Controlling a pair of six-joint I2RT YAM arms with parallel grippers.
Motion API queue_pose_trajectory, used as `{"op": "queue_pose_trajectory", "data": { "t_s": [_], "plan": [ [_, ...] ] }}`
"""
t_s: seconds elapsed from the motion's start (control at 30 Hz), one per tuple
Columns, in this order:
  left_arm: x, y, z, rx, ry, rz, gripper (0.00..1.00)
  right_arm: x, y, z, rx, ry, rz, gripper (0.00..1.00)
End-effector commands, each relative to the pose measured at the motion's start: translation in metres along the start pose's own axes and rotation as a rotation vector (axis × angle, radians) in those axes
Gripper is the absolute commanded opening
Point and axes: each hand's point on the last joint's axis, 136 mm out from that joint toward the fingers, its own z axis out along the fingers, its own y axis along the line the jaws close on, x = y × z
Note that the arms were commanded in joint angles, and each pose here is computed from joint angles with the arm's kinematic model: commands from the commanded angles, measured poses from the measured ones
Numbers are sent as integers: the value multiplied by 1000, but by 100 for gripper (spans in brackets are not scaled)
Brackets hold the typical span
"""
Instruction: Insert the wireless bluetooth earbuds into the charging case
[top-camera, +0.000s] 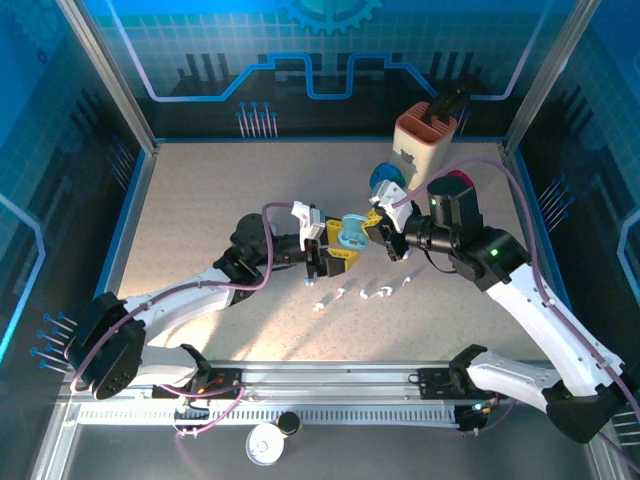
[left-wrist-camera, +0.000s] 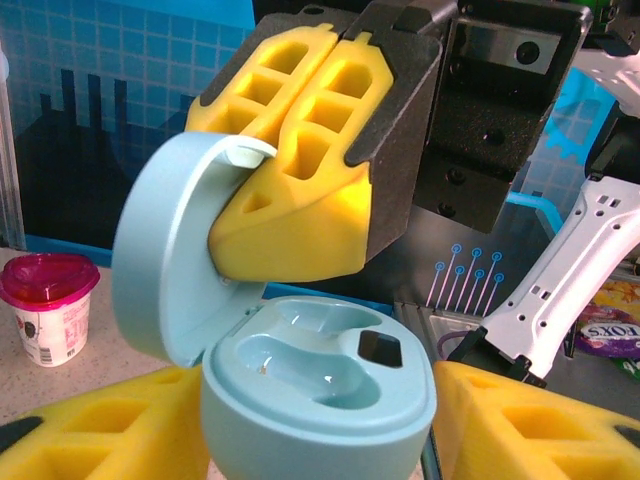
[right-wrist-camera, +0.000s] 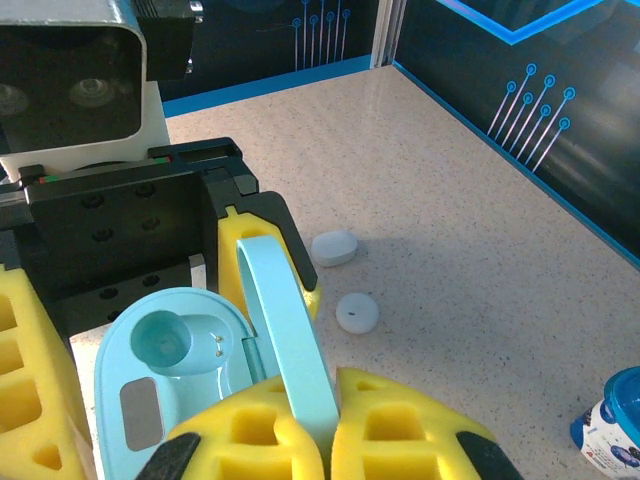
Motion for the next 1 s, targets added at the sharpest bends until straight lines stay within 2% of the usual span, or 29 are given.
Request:
{"op": "queue_pose_trajectory", "data": {
  "t_s": [0.0, 0.07, 0.23, 0.37, 0.7, 0.97],
  "plan": [
    [-7, -4, 3, 29, -11, 27, 49, 0, -2, 1, 3, -8, -9, 0],
    [-7, -4, 3, 28, -12, 23, 49, 1, -2, 1, 3, -5, -11, 0],
    [-9, -3, 2, 18, -19, 32, 57, 6, -2, 2, 1, 8, -10, 0],
    [-8, -3, 2, 17, -16, 30, 57, 6, -2, 2, 4, 11, -9, 0],
    [-4, -4, 1, 18, -13, 21, 40, 0, -2, -1, 8, -15, -1, 0],
    [-2, -3, 1, 18, -18, 21, 36, -3, -4, -3, 18, -29, 6, 0]
  ]
}}
